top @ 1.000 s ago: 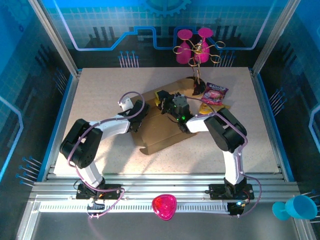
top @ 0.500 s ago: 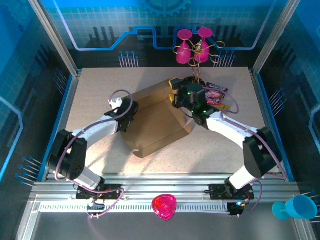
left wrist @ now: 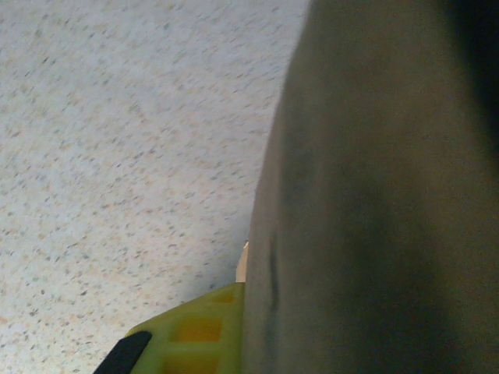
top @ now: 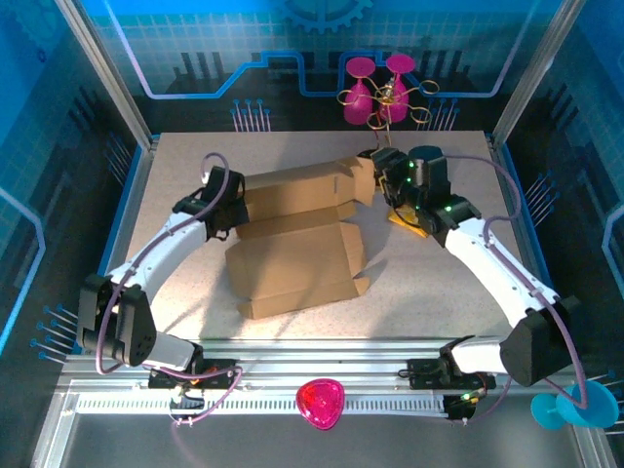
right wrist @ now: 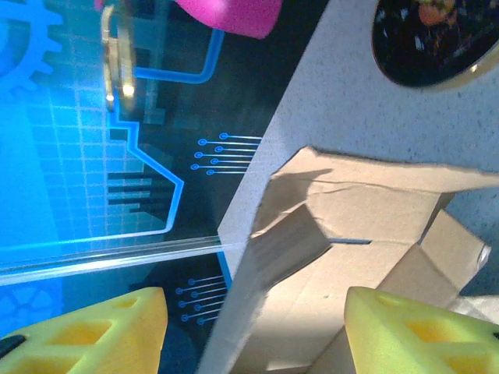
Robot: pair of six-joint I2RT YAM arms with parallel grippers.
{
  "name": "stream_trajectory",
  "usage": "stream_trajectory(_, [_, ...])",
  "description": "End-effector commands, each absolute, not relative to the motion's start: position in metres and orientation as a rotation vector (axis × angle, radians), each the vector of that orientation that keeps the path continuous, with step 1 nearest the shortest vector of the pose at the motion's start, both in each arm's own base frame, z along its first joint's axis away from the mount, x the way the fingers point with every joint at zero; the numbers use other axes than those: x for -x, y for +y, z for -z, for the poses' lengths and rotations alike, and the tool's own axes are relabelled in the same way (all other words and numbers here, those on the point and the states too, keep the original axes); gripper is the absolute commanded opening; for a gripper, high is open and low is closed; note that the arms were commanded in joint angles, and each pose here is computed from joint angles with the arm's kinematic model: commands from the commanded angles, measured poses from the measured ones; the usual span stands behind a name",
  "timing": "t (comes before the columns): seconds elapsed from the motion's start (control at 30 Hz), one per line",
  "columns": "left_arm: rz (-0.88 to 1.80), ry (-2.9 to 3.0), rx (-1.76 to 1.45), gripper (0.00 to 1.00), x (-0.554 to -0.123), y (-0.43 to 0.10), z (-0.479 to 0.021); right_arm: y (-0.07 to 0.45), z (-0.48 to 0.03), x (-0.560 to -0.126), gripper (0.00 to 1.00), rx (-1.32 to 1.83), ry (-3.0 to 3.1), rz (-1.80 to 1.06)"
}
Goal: Fold the paper box
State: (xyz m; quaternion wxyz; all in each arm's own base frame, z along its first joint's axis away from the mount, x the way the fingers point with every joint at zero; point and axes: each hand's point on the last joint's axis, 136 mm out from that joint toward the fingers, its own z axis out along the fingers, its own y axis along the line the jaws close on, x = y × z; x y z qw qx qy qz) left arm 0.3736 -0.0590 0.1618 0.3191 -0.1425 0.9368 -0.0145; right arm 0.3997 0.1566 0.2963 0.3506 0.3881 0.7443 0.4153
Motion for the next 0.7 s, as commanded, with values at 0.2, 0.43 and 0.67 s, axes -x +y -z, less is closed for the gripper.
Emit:
stream_trajectory(0.2, [0.164,2.486,0.256,0.00,-0.384,-0.082,-0.202,0.158,-0.354,-0.428,0.54,-0.711,1.967,-0.978])
stream_trajectory(0.43, [0.165,2.474,0.238,0.00,-0.392,-0.085,-0.211,0.179,-0.341,-0.449,0.52,-0.662,2.059,-1.004])
stream_trajectory(0.67, [0.172,2.485,0.225,0.00,-0.393,-0.087,-0.213,0.192,-0.318,-0.452,0.52,-0.654,2.132,-1.022])
